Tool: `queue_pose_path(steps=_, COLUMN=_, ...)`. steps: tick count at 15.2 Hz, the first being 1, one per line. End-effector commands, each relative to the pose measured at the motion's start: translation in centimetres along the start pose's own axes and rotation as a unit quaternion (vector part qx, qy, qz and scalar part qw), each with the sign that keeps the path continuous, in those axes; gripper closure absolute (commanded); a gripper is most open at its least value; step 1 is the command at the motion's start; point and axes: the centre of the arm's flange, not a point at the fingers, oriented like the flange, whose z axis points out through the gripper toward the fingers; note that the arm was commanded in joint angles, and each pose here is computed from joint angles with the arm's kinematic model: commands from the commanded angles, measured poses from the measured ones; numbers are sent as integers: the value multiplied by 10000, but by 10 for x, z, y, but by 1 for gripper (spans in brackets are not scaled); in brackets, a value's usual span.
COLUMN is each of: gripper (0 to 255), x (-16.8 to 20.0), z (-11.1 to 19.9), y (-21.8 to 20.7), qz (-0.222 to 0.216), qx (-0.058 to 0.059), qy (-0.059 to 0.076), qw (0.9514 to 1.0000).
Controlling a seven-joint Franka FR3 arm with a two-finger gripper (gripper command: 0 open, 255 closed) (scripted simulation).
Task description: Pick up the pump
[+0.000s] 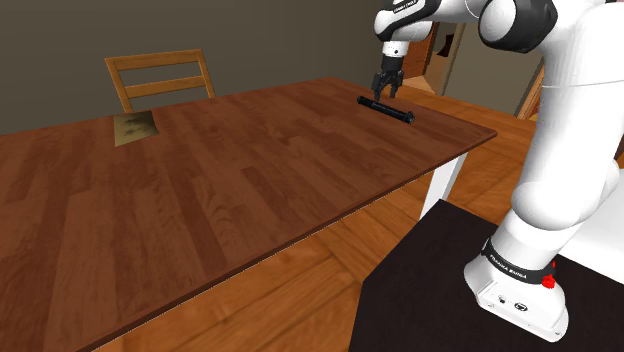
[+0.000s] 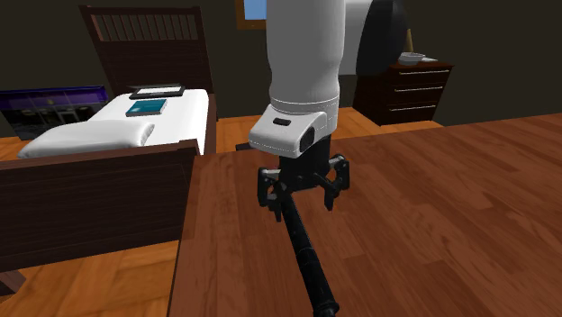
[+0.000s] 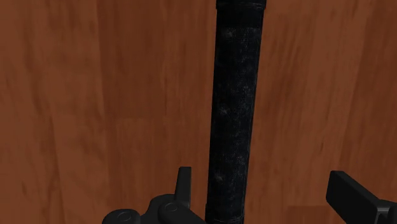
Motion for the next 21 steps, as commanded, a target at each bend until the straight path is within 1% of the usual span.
queue_pose_path(steps=1, gripper=0, x=9, z=10, y=11, qz=41, qx=0, qy=7, qw=10000)
queue_pose_path(steps=7, gripper=0, x=9, z=41, y=13, qz=41, qx=0, qy=7, qw=10000)
queue_pose_path(steps=10, gripper=0, x=9, z=44, y=13, qz=41, qx=0, qy=7, qw=10000)
queue_pose_path(steps=11, gripper=255, x=9, z=45, y=13, qz=41, qx=0, qy=7, qw=10000)
queue_pose_path(steps=20, gripper=255, x=9, z=44, y=13, qz=41, qx=0, qy=7, qw=10000)
queue_pose_path(steps=21, gripper=255, x=9, z=39, y=13, qz=41, qx=0, qy=7, qw=10000)
